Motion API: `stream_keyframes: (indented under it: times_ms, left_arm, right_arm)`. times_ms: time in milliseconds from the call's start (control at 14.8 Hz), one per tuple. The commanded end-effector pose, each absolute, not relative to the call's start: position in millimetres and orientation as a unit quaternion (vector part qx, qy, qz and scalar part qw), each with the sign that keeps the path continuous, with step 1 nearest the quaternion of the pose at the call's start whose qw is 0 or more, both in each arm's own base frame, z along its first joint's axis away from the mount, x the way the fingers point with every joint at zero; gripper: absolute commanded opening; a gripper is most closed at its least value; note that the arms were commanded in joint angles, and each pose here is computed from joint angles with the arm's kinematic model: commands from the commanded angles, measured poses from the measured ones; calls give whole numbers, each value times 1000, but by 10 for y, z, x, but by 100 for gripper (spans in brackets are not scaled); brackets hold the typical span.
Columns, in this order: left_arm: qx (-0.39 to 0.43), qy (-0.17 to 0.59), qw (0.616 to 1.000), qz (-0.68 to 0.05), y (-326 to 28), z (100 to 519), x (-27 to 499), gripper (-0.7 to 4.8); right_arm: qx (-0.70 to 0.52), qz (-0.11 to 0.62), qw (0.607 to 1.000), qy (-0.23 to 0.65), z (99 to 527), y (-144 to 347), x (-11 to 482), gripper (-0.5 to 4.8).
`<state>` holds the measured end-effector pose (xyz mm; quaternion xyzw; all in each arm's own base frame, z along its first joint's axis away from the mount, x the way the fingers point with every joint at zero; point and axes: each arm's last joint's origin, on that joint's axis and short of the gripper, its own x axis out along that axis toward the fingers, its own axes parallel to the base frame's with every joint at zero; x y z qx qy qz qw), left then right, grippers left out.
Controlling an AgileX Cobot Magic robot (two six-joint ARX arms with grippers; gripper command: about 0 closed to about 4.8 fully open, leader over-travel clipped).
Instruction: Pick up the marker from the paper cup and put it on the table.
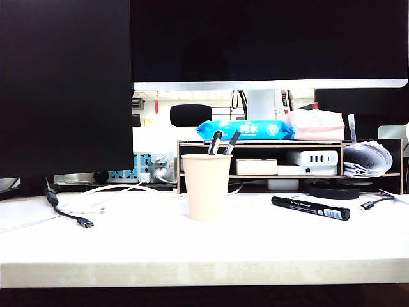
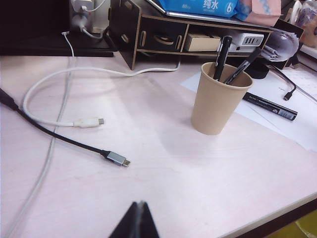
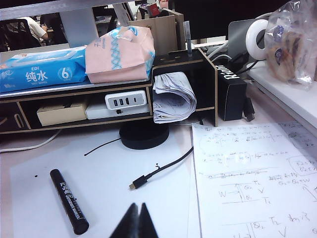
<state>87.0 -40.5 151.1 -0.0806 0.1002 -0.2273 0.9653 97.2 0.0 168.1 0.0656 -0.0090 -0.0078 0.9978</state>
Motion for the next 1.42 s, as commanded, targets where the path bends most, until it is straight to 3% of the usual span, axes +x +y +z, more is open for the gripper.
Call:
stream_keyframes:
  times_ms: [68,743,945,1418]
  left_arm:
    - [-77,107,964,-229,-406,1494,868,-5]
    - [-77,107,965,-229,-405,1494,869,-5]
    - [-79,83,988,-106,-277,1517,922,-5]
    - [-88,13,995,48,-50,1625,967,-5]
  right_arm:
    - [67,-8,998,-12,1675,0,974,-5]
    - [67,-8,998,-12,1675,0,974,-5]
    - [67,-8,998,-12,1675,0,974,-6]
    - [67,-8,998,-12,1675,0,974,-6]
